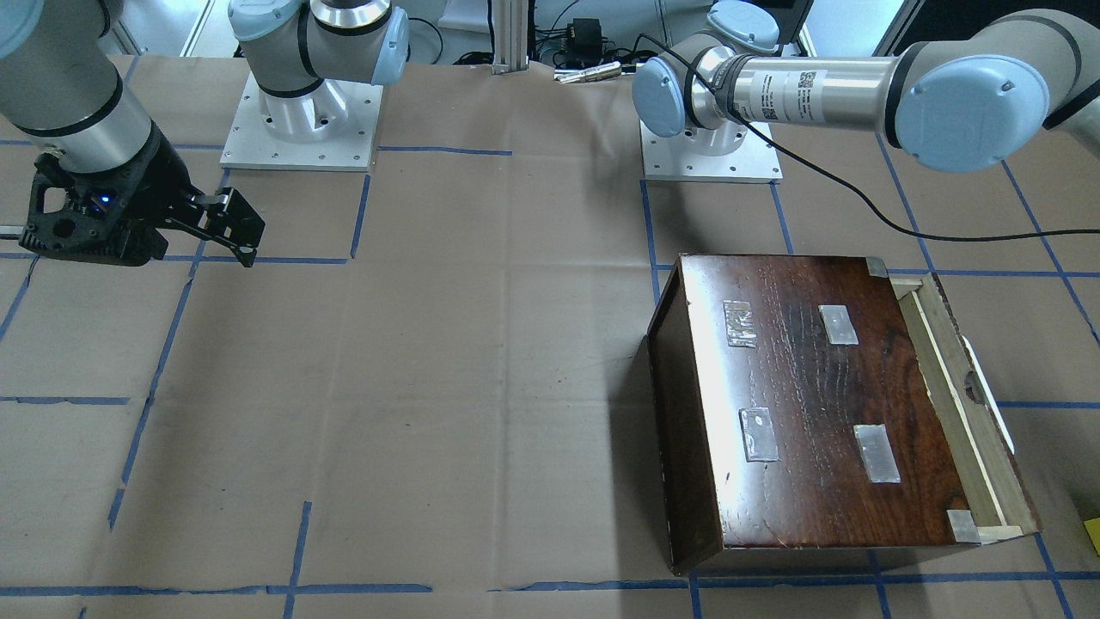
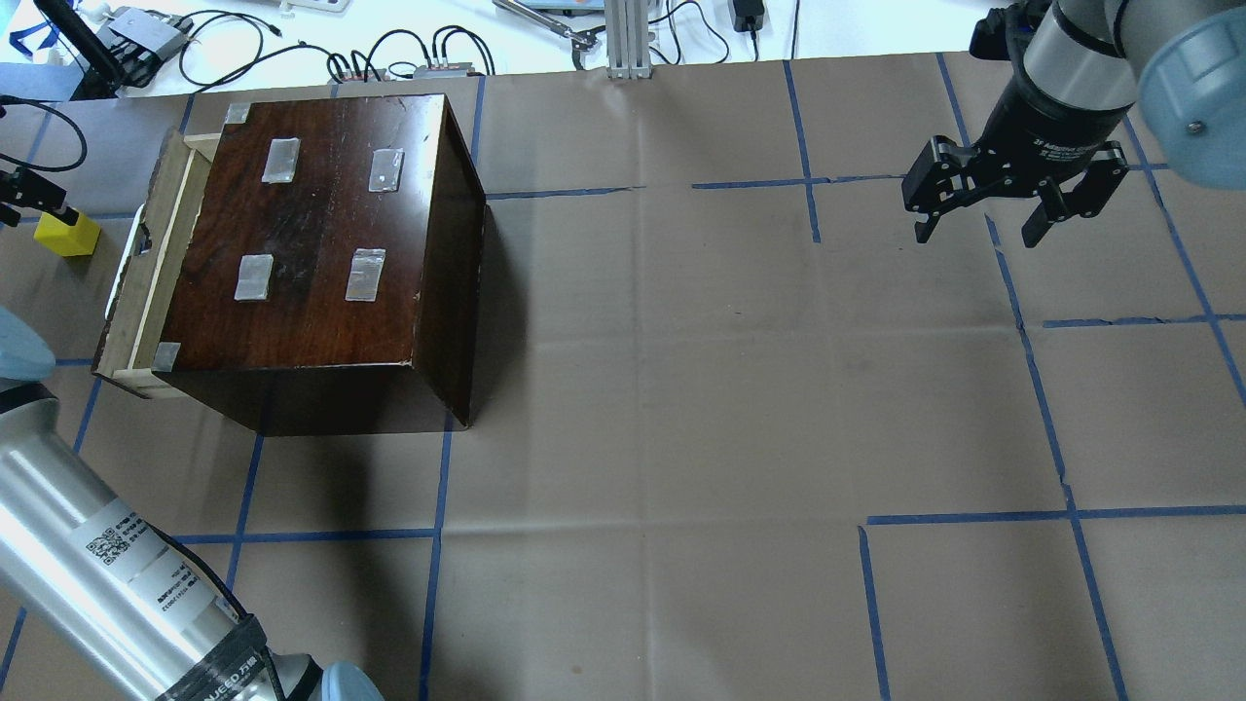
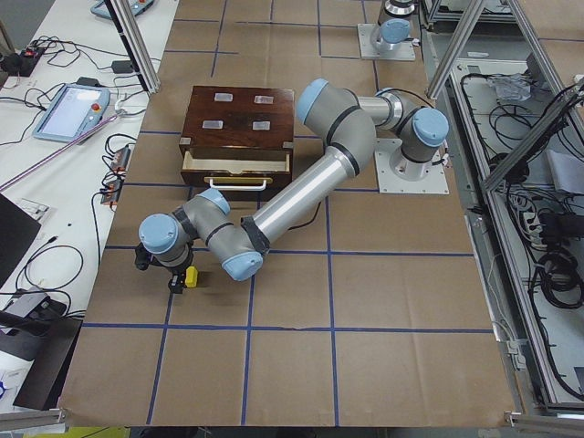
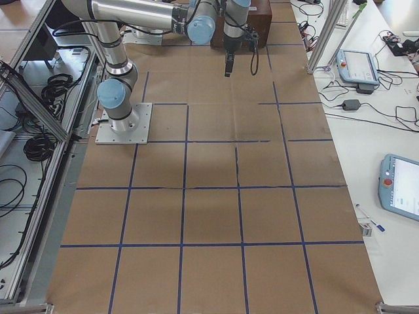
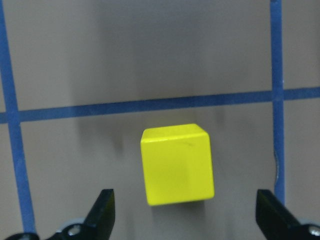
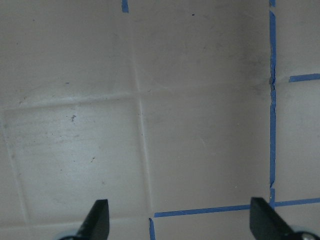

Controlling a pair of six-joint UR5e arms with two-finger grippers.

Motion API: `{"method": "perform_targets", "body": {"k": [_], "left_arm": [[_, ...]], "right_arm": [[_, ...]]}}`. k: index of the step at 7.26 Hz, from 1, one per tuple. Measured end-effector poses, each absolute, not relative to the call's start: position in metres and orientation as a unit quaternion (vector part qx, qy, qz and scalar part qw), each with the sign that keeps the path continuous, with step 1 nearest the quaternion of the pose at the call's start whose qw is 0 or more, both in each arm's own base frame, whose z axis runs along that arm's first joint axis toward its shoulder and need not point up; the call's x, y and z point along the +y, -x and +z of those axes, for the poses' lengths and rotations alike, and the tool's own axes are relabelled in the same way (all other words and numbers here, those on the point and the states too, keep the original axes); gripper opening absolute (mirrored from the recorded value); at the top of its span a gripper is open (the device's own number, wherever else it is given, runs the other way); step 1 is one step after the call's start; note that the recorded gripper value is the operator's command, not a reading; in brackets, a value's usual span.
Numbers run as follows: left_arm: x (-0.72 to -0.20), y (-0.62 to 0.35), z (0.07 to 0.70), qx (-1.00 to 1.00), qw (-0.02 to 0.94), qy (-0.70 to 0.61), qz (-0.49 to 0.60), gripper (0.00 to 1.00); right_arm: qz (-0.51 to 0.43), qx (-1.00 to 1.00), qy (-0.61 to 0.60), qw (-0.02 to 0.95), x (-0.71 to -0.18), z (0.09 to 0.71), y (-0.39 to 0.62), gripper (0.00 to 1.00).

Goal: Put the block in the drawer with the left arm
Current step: 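Lower the left gripper and grasp the yellow cube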

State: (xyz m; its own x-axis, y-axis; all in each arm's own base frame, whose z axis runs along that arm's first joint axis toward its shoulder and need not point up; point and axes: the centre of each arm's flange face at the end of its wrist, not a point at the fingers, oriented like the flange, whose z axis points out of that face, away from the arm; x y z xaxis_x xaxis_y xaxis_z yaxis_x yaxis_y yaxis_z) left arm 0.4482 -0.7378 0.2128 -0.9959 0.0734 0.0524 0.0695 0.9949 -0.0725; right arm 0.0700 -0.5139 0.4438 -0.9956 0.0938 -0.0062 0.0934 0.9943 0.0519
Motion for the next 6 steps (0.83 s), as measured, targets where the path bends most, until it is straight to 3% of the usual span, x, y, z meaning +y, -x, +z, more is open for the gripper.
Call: {"method": "perform_targets", "body": {"k": [1,4,5,6], "left_arm": [[-0.742,-0.447,0.197,-0.999,0.026,0.035,0.033,0.99],[-0.748,-0.451,0.188,-0.999,0.012,0.035,0.034,0.46],[-0.749,-0.453,0.19,-0.999,0.009,0.035,0.036,0.31],[-0.749,-0.454,0.191,-0.999,0.004,0.035,0.032,0.24]], "right_arm": [[0.026,0.999,-0.047,0.004,-0.514,0.444,-0.07,1.0],[0.026,0.999,-0.047,0.004,-0.514,0.443,-0.07,1.0],[0.026,0.999,-0.047,0.004,-0.514,0.443,-0.07,1.0],[0.026,0.999,-0.047,0.004,-0.514,0.444,-0.07,1.0]]}}
